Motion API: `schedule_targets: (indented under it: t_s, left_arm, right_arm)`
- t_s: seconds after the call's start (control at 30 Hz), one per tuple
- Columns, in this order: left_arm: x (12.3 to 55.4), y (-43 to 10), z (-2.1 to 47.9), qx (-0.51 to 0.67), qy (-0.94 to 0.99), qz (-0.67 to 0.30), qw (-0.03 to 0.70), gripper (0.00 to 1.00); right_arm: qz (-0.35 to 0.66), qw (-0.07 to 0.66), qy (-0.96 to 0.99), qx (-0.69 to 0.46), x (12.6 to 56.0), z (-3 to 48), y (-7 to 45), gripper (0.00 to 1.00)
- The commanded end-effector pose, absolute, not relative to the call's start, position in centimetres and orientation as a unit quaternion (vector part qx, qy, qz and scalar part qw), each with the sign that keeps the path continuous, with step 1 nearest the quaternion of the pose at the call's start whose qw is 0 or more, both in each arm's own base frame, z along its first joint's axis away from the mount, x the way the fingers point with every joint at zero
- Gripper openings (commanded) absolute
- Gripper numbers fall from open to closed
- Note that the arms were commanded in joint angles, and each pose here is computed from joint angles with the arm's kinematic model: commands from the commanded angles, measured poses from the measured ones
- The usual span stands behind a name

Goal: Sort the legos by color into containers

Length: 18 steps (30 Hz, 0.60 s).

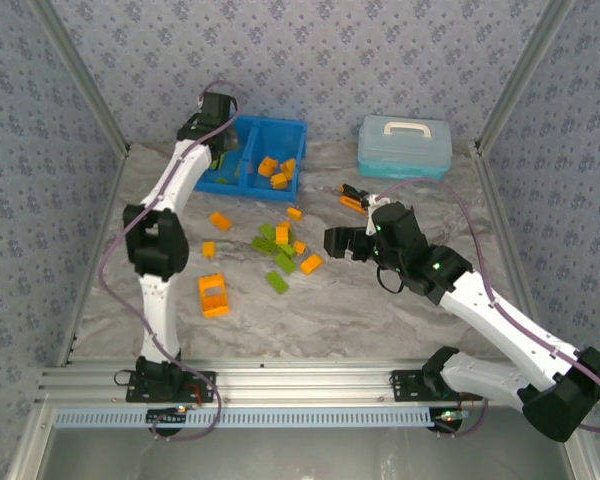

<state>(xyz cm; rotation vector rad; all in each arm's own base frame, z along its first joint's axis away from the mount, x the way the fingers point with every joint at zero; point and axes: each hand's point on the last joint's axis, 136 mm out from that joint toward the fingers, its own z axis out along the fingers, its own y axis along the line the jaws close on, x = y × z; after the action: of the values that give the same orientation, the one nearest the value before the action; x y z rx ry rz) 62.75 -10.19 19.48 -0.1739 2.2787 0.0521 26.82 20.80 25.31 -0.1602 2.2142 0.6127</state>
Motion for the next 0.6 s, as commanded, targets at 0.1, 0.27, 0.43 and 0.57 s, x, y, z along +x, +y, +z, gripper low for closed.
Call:
schedule_targets:
  t_s: [0.1, 0.27, 0.43, 0.57]
  left_arm:
    - [63.6, -9.4, 15.9, -0.036, 0.927, 0.020, 0.373, 0.36]
    - [63.1, -9.5, 13.7, -0.045, 0.936, 0.013, 0.348, 0.42]
    - [62.8, -9.5, 16.6, -0.046, 0.929, 0.005, 0.368, 0.53]
    - [61.9, -9.5, 21.2, -0.057, 0.917, -0.010, 0.395, 0.58]
  right_arm:
    - [0.241, 0.412, 0.877, -0.058, 26.4, 26.6, 20.4, 1.00]
    - [0.249, 0.415, 0.873, -0.057, 26.3, 26.9, 20.6, 1.00]
    - [0.250, 0.416, 0.872, -0.060, 26.1, 27.2, 20.7, 1.00]
    - [0.252, 0.418, 0.871, -0.060, 26.0, 27.4, 20.7, 1.00]
